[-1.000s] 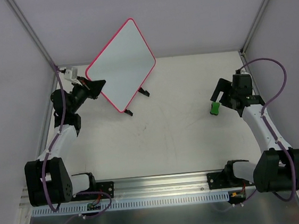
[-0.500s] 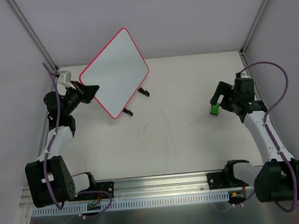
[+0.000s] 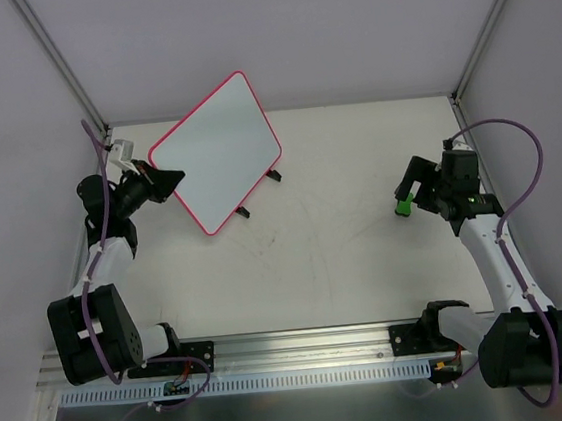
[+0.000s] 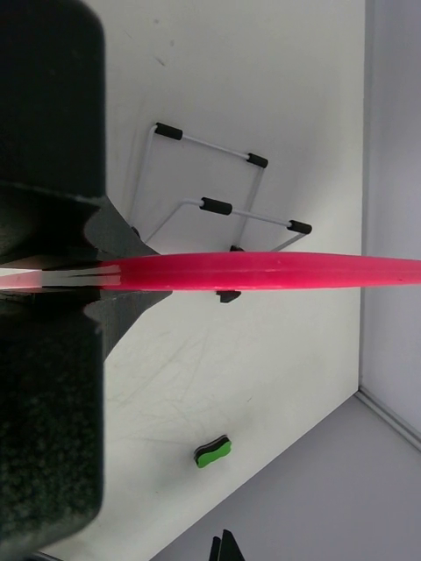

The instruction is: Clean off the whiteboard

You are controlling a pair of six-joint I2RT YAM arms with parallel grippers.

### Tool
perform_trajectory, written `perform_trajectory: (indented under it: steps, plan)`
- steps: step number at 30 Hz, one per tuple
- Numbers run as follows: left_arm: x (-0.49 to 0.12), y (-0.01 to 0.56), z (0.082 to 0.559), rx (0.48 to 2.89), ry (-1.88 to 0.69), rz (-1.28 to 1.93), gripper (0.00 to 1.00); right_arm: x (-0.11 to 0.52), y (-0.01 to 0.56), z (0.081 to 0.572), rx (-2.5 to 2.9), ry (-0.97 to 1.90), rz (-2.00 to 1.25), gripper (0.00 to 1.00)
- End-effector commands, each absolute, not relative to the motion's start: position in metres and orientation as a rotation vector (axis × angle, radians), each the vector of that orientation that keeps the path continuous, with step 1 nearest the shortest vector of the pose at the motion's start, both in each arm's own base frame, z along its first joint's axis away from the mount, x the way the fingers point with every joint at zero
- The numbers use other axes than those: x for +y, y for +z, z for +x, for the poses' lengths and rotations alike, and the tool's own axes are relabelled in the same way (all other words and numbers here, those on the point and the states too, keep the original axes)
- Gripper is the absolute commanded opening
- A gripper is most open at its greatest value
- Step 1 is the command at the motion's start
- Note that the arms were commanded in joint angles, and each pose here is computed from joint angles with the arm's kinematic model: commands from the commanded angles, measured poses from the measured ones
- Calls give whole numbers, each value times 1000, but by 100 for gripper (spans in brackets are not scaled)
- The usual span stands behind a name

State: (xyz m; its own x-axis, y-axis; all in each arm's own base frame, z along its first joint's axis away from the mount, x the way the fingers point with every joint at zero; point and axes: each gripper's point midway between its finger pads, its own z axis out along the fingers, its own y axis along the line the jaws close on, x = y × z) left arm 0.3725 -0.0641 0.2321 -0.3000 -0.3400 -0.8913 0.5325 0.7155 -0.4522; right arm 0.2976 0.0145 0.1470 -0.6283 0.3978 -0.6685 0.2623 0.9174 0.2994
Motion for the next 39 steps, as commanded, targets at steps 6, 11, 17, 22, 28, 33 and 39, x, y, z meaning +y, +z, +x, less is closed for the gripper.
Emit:
perform_trajectory:
  steps: [6,11,17,22,28,33,39]
  plan:
    - [-61,271,379,1498,-821,328,0,18,147,295,2277,235,435,99]
    - [-63,259,380,1519,-854,334,0,18,144,293,2282,237,436,99]
    - [-63,234,382,1553,-878,292,0,18,142,291,2287,235,441,99]
    - [-63,222,384,1555,-905,265,0,18,138,290,2294,234,447,99]
    - [-64,210,384,1582,-927,251,0,16,136,288,2297,224,452,99]
    - [-64,200,383,1604,-944,241,4,15,135,288,2297,215,456,99]
    - [-65,189,381,1640,-955,237,14,13,135,288,2297,204,459,99]
